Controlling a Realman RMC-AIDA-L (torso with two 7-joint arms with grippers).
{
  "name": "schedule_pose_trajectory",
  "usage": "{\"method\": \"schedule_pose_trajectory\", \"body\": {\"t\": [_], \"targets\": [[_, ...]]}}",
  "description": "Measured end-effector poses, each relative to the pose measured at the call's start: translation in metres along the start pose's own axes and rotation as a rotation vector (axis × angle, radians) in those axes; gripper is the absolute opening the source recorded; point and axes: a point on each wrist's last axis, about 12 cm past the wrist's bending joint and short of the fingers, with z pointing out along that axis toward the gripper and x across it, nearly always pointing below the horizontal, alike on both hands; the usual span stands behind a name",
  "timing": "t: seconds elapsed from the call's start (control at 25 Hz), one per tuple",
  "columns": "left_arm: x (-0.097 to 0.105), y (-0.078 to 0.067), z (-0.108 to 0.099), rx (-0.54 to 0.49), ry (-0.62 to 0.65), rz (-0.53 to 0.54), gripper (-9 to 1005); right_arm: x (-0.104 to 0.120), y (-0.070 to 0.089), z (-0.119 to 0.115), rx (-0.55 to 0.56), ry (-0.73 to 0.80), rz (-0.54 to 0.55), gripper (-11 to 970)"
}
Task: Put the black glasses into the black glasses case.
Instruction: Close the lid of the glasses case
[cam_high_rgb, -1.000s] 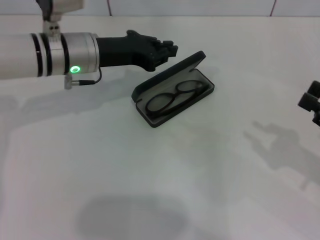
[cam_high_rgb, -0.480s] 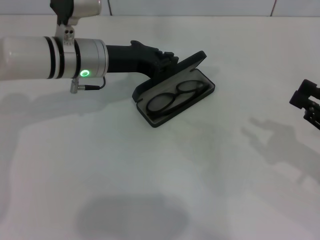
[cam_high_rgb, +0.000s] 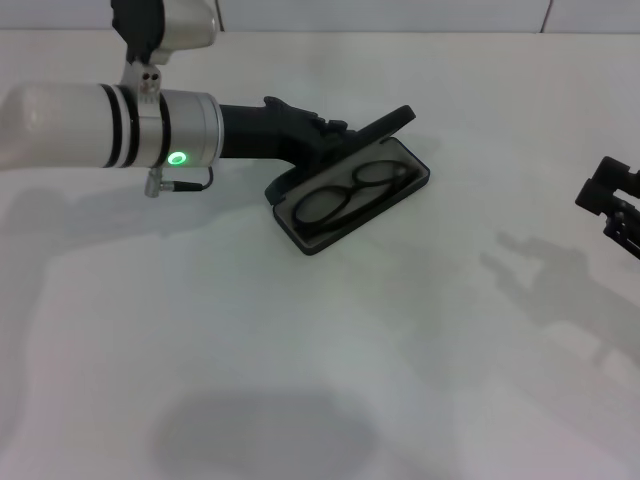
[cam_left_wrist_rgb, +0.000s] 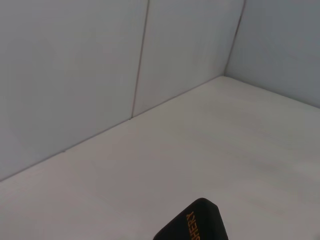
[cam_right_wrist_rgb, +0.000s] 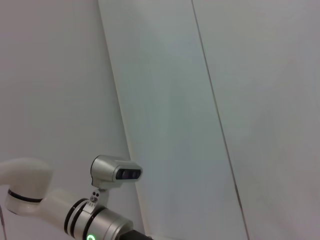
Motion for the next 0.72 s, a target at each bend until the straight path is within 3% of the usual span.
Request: {"method": "schedule_pose_trajectory", "body": {"t": [0.48, 0.72], "targets": [[0.009, -0.012, 0.004, 0.063, 0.031, -0.008, 140, 0.000, 0.001, 0.001, -0.008, 0.000, -0.004, 315], [0.018, -0.025, 0.009, 0.128, 0.079, 0.005, 141, 0.000, 0.002, 0.002, -0.016, 0.000, -0.009, 315]]}}
